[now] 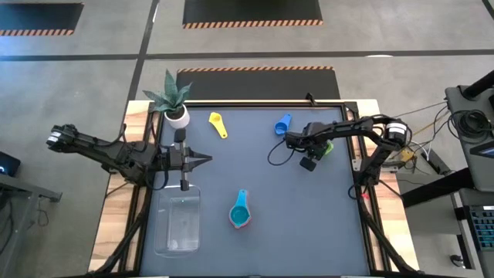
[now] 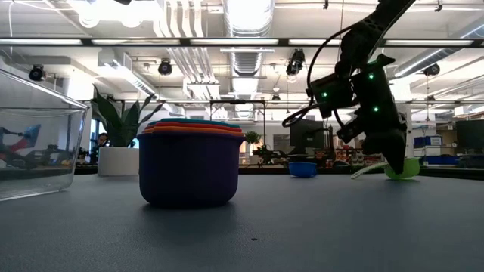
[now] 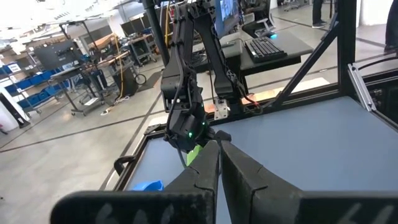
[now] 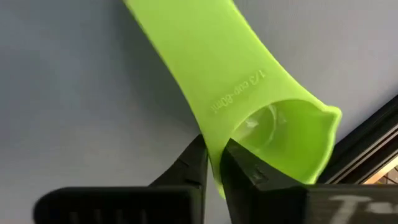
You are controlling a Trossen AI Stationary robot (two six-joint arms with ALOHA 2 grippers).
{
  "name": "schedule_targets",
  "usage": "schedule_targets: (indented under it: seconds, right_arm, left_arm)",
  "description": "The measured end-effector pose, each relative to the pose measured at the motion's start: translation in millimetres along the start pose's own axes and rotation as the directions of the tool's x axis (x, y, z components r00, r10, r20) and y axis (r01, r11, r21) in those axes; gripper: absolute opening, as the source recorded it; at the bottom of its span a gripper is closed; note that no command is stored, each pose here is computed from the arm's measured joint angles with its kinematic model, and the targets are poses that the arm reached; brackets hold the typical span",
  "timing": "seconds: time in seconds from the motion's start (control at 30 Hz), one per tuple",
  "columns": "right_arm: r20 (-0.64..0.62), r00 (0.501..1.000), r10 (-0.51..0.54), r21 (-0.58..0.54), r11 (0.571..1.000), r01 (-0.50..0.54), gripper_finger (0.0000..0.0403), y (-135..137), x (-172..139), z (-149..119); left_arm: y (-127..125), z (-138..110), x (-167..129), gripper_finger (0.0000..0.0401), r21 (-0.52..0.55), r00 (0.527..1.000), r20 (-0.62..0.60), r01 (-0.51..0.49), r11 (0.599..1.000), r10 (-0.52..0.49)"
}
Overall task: Nest measuring cups in basket
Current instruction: Stack the green measuring cup on top of the light blue measuring cup
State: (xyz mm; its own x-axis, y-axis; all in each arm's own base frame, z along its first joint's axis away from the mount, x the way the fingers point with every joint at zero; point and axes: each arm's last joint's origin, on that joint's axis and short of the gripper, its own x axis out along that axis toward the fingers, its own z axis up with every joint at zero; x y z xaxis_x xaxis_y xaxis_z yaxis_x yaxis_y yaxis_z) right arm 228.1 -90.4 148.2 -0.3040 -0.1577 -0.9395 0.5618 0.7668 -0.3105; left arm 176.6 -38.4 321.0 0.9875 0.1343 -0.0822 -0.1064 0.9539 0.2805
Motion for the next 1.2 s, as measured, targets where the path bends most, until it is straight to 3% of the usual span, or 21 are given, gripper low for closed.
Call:
schedule_targets:
  seconds: [0.23,0.37,0.63,1.03,1.2]
  right_arm:
    - [0.016,1.000,0.008,0.020,1.000,-0.008,0.0011,-1.7,-4.9,-1.7]
    - [0.036,0.997,0.065,0.057,0.996,-0.067,0.0011,0.8,-14.9,1.8]
    - [0.190,0.964,0.186,0.058,0.978,-0.200,0.0012,24.5,-65.6,11.7]
    - [0.417,0.809,0.414,0.090,0.867,-0.490,0.0013,90.1,-137.1,-1.9]
    - [0.509,0.686,0.519,0.029,0.787,-0.616,0.0013,118.2,-157.6,-11.3]
  left_arm:
    - [0.0,0.0,0.0,0.0000,0.000,1.000,0.000,0.000,1.000,0.000]
    - [0.0,0.0,0.0,0.0000,0.000,1.000,0.000,0.000,1.000,0.000]
    - [0.0,0.0,0.0,0.0000,0.000,1.000,0.000,0.000,1.000,0.000]
    - [0.0,0.0,0.0,0.0000,-0.004,1.000,0.000,0.001,1.000,-0.001]
    - [0.0,0.0,0.0,0.0000,-0.007,1.000,0.000,0.000,1.000,0.000]
